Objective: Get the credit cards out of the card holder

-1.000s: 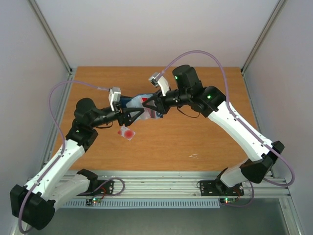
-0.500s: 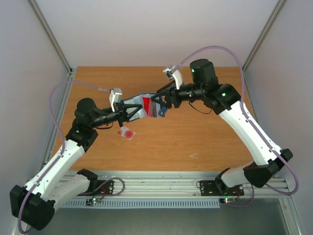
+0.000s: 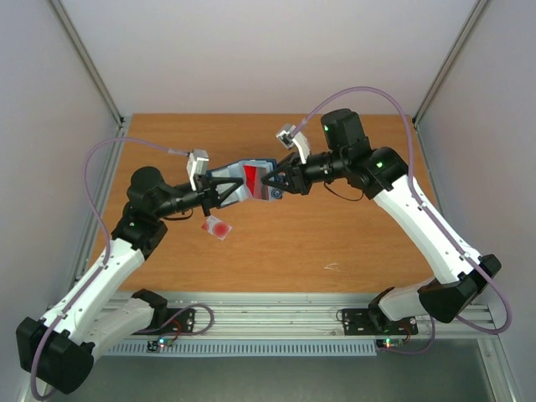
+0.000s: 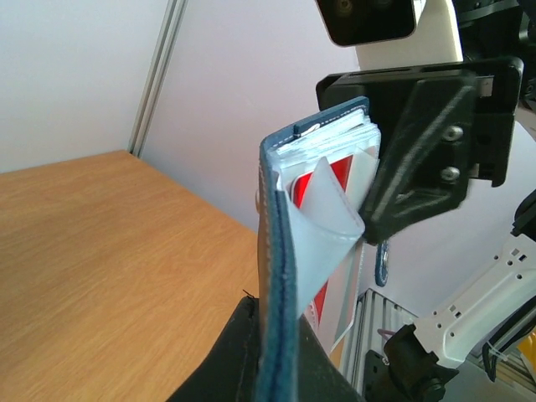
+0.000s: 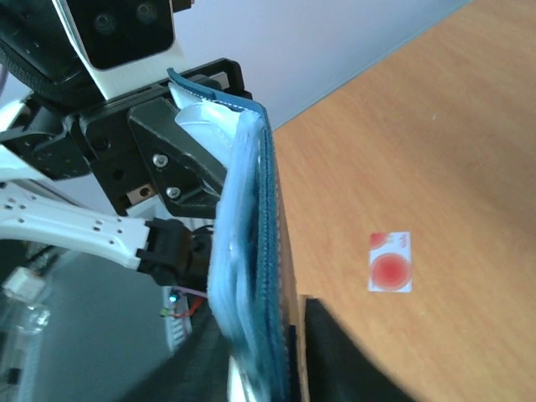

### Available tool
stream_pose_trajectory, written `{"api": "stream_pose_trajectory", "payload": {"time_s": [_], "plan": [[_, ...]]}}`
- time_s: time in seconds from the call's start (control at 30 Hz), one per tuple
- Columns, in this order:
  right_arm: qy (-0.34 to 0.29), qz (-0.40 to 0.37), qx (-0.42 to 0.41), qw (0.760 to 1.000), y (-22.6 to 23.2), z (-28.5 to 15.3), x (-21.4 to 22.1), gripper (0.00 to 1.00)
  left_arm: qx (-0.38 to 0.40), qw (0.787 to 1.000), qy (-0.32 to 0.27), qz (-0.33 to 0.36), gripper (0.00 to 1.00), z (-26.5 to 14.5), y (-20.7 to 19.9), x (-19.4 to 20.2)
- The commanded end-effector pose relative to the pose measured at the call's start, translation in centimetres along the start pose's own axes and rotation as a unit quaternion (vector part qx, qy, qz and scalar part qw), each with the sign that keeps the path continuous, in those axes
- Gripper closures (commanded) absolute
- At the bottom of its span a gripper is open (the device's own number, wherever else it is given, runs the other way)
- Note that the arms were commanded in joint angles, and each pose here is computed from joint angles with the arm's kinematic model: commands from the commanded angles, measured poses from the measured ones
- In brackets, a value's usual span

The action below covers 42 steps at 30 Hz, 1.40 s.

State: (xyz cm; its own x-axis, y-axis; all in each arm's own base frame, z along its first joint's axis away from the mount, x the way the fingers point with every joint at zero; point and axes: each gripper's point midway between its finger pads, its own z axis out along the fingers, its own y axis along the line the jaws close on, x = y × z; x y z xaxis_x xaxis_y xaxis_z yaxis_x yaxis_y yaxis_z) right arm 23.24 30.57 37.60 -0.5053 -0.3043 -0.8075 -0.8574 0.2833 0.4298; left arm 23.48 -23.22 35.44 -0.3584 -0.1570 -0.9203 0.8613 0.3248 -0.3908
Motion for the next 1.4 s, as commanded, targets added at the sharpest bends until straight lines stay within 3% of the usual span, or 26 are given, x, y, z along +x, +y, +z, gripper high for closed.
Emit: {"api": "stream_pose_trajectory", "payload": {"time_s": [0.0,0.07,0.1,0.17,0.23,0.27,0.33,0.4,0.47,0.53,0.63,0.7,0.83,1.07,1.23,1.37], "plan": [[0.009,-0.001,-0.021,1.000,0.9,-0.1,0.6,0.97,0.012,0.999,-0.024,0.030,1.00,-0.3,-1.1,-1.9],[0.009,0.007,-0.007,1.000,0.3,0.0,0.5,0.99,-0.003,0.999,-0.024,0.023,1.00,-0.3,-0.5,-1.7],[0.008,0.011,0.009,1.000,-0.3,-0.1,0.5,0.99,-0.025,0.999,-0.025,0.015,0.91,-0.4,0.3,-1.6],[0.006,0.028,0.054,0.998,-2.2,-0.7,0.5,0.99,-0.111,0.993,-0.028,-0.003,0.55,-1.0,3.3,-1.2],[0.029,0.080,0.172,0.981,-7.1,-2.0,1.8,0.99,-0.244,0.970,-0.019,-0.008,0.45,-2.7,7.8,-0.2],[0.051,0.110,0.244,0.962,-9.8,-3.1,3.0,0.99,-0.318,0.948,-0.015,-0.006,0.46,-4.2,10.3,0.3],[0.125,0.155,0.417,0.887,-15.3,-6.4,6.3,0.99,-0.408,0.913,0.002,0.015,0.51,-6.5,13.1,1.0],[0.201,0.160,0.541,0.801,-18.4,-9.7,8.5,0.99,-0.398,0.916,0.026,0.051,0.52,-6.5,12.8,1.4],[0.253,0.128,0.581,0.763,-19.3,-9.6,9.2,0.99,-0.334,0.940,0.028,0.064,0.54,-5.0,10.8,1.3],[0.259,0.106,0.554,0.784,-18.7,-6.8,8.8,0.99,-0.256,0.965,0.018,0.058,0.58,-3.2,8.5,1.1],[0.220,0.115,0.463,0.851,-16.4,-1.9,7.2,0.99,-0.109,0.992,0.001,0.056,0.65,-0.8,3.6,0.7],[0.190,0.124,0.388,0.893,-14.3,1.0,5.8,0.99,-0.044,0.998,0.004,0.053,0.65,0.1,1.2,0.9],[0.139,0.120,0.260,0.948,-10.3,4.2,3.3,0.99,-0.030,0.999,0.004,0.032,0.65,0.7,1.0,0.9],[0.043,0.064,0.064,0.995,-3.3,5.4,0.1,0.99,-0.081,0.994,0.066,0.014,0.60,0.8,2.9,3.1],[-0.008,0.029,-0.012,0.999,-0.7,4.4,-0.4,0.99,-0.123,0.990,0.064,0.018,0.63,-0.3,4.0,2.6],[-0.044,0.024,-0.057,0.997,-0.1,3.0,-1.1,0.99,-0.093,0.995,0.044,0.007,0.64,-0.5,3.1,1.5]]}}
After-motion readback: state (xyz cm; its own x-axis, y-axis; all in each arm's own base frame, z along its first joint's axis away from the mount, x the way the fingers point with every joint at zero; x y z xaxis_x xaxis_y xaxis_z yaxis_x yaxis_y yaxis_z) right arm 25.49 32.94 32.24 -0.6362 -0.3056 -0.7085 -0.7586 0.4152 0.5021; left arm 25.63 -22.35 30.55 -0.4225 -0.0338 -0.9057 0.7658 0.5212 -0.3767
